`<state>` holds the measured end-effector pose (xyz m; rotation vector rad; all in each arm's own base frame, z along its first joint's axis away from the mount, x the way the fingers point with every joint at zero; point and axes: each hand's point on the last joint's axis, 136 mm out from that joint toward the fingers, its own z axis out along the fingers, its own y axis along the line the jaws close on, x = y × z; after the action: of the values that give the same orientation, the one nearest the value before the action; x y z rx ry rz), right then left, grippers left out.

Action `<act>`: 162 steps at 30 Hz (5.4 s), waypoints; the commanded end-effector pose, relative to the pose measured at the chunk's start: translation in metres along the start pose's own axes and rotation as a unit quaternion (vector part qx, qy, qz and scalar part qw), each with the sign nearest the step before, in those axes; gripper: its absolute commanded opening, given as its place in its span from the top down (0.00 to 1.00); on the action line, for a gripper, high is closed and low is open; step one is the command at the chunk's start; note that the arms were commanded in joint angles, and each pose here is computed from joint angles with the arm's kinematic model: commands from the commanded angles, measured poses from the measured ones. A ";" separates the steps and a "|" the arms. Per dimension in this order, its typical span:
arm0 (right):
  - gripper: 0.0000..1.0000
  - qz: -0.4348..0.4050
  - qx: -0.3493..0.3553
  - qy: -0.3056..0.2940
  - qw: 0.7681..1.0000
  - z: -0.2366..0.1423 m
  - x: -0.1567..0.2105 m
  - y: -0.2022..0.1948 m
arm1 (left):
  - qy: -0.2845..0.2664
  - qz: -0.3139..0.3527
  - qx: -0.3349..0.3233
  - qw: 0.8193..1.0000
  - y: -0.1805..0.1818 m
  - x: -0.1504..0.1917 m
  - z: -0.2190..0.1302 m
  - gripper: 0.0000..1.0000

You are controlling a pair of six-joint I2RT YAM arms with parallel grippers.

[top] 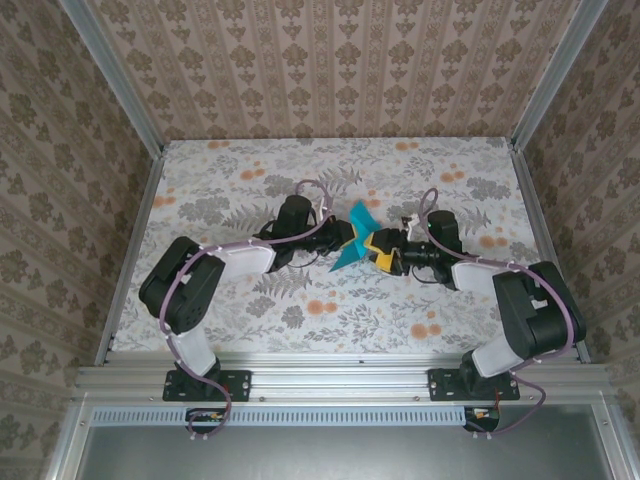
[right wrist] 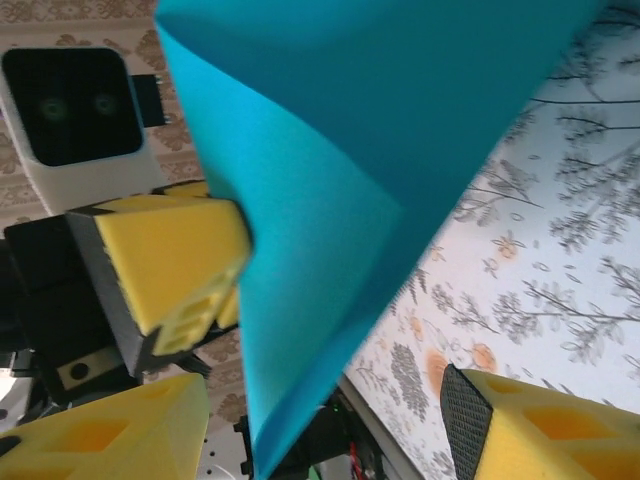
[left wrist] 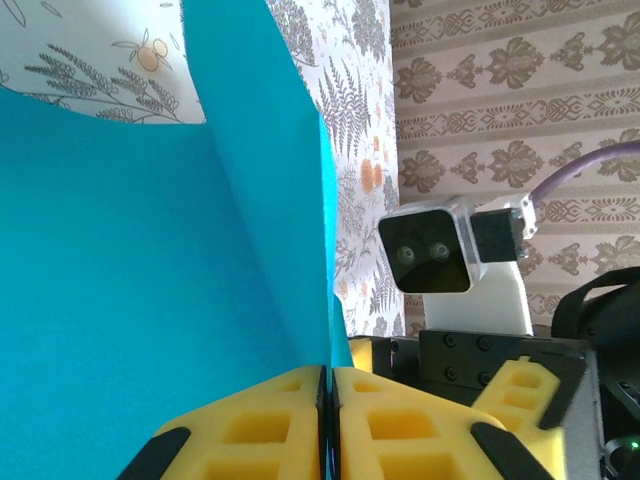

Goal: Fold a paper plane with a square sheet of paper (pick it up from the middle)
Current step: Turn over the paper at the center of the table, then third fold the triangle at the center of the table.

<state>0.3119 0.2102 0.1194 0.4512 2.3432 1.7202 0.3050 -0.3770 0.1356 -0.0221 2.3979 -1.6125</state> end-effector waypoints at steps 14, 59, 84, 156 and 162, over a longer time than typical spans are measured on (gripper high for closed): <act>0.56 0.033 -0.045 -0.015 0.998 0.008 -0.006 0.016 | -0.012 -0.004 0.006 1.000 0.000 0.002 0.001 0.85; 0.97 -0.262 0.634 -0.007 0.728 -0.165 -0.038 -0.038 | 0.013 0.069 -0.068 0.995 0.001 -0.006 -0.064 0.32; 0.78 -0.345 0.622 0.192 0.677 0.030 0.021 -0.074 | -0.004 0.026 -0.112 0.993 0.048 0.066 -0.125 0.27; 0.45 -0.100 0.284 0.036 0.953 -0.041 -0.035 -0.092 | 0.186 0.120 -0.291 0.931 0.133 0.074 0.035 0.91; 0.45 -0.118 0.307 0.039 0.944 -0.035 -0.044 -0.093 | 0.190 0.115 -0.292 0.930 0.141 0.078 0.031 0.92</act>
<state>0.3182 0.1364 0.0383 0.2082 2.8360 0.9313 0.2659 -0.3917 0.0197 0.4964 2.8357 -0.9687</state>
